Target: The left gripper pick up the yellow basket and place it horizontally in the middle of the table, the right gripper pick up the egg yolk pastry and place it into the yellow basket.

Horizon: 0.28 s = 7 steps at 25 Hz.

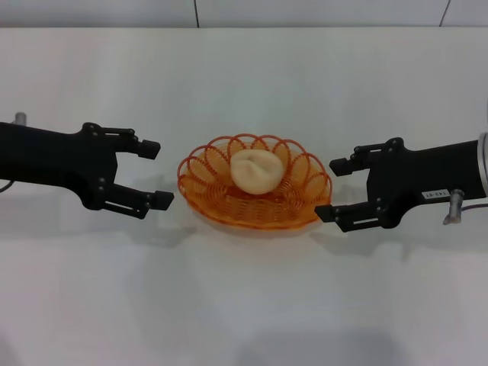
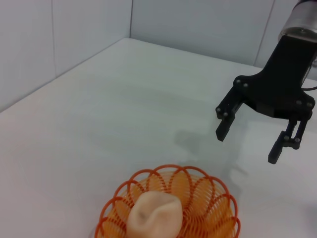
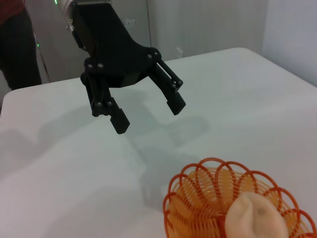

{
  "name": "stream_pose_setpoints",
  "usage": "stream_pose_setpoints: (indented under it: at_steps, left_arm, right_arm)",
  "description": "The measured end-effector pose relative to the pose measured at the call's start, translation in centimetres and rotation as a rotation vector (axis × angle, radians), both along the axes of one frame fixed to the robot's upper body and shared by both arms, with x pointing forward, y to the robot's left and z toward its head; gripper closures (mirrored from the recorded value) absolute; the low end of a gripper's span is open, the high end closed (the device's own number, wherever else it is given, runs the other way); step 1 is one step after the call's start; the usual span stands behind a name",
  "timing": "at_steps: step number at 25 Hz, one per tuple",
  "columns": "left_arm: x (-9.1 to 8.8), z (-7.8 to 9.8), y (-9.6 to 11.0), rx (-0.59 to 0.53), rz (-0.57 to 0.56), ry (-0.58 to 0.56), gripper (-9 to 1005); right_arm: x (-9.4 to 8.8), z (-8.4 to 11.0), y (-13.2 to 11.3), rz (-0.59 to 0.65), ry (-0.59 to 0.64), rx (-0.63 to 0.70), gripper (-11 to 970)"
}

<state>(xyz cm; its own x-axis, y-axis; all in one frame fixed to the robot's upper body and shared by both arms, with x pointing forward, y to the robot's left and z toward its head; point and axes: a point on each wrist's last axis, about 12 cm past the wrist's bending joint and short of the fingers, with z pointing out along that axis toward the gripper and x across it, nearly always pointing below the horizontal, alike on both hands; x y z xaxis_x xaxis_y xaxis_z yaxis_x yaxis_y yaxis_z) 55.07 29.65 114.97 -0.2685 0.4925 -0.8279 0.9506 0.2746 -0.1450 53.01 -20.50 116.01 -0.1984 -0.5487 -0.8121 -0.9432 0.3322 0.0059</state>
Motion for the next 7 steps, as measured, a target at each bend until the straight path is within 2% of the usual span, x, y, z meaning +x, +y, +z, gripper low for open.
stream_pose_setpoints:
  at_steps: [7]
  left_arm:
    - [0.04,0.08,-0.06,-0.001,-0.002,0.001,109]
  right_arm:
    - [-0.01,0.0,0.01,0.002,0.005,-0.003,235]
